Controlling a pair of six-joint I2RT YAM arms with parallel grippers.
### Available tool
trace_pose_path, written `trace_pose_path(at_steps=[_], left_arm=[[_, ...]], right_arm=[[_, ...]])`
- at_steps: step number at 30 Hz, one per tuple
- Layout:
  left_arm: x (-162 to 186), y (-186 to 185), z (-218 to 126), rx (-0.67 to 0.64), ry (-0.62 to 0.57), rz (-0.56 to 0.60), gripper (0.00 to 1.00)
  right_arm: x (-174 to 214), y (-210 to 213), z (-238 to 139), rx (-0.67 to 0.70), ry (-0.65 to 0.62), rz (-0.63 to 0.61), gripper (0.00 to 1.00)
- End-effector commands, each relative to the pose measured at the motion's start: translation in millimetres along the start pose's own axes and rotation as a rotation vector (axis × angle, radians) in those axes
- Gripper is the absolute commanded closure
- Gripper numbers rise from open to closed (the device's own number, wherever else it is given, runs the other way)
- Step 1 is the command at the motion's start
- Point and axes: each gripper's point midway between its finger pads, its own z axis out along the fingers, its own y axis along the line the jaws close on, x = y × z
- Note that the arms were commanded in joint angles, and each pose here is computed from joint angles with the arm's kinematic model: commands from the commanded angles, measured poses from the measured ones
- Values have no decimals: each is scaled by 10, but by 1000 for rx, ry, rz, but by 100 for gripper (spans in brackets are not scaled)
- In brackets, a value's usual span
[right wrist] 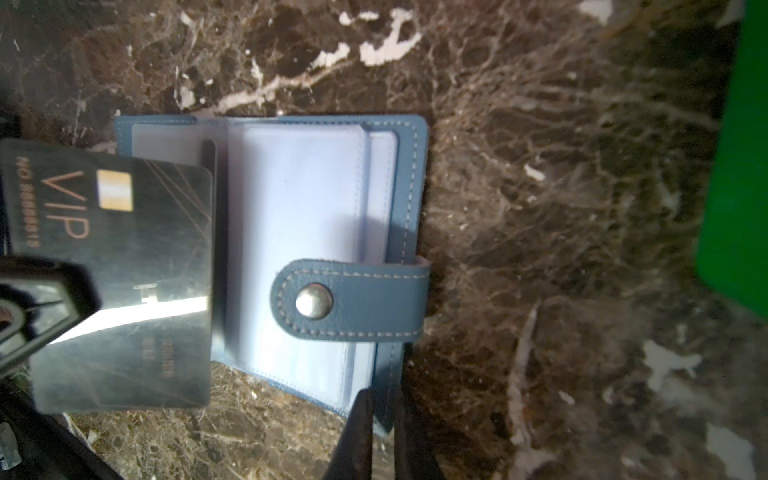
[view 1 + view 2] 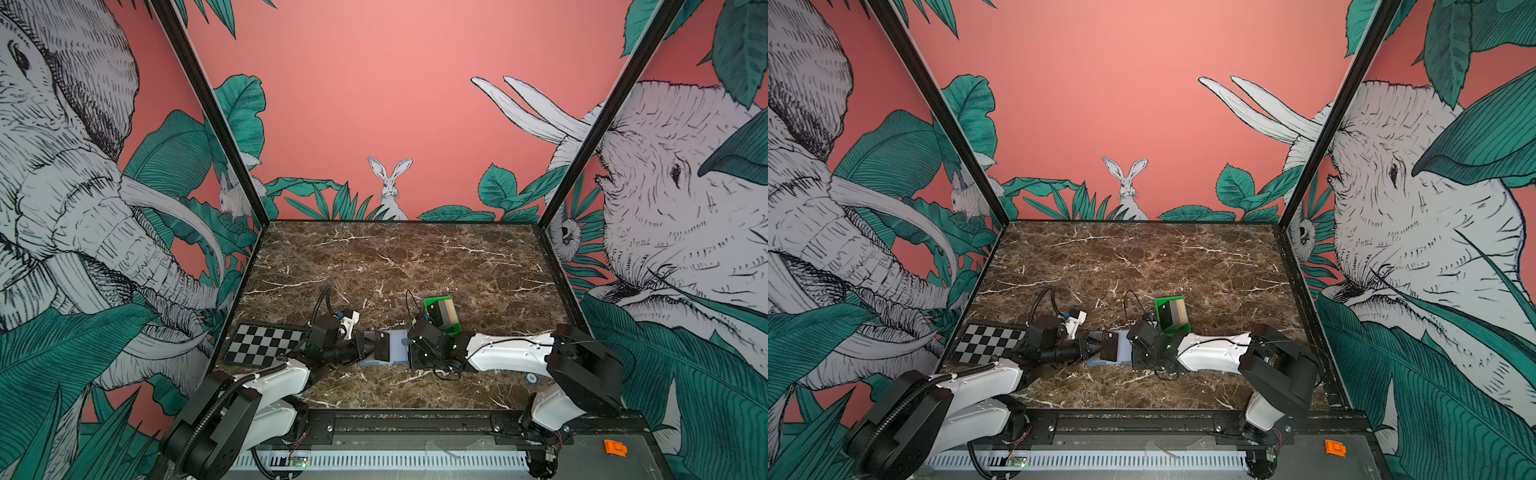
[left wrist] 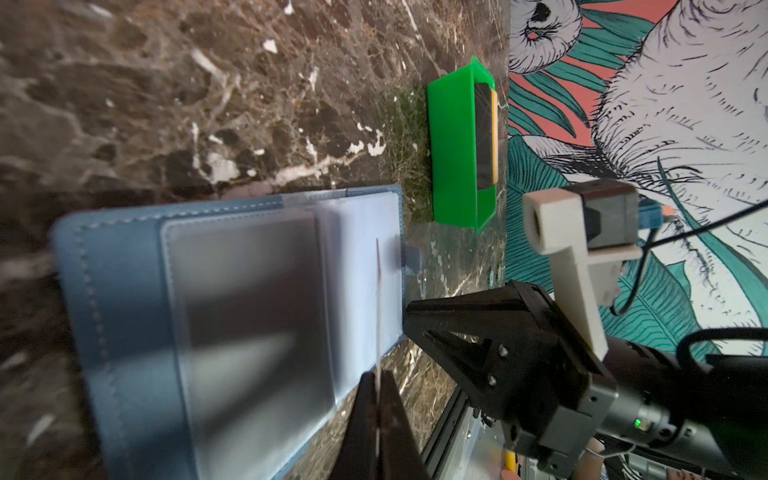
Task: Put the credit cards into the card holder
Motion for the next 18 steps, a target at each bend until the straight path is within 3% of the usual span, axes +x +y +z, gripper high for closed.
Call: trace_pose_path(at_steps=[1, 18], left_arm=[[-124, 27, -1, -37, -46, 29, 100], [-148, 108, 74, -44, -51, 7, 100]], right_arm=[[4, -33, 17, 23, -4, -7, 88], [7, -15, 23, 12, -6, -5, 88]])
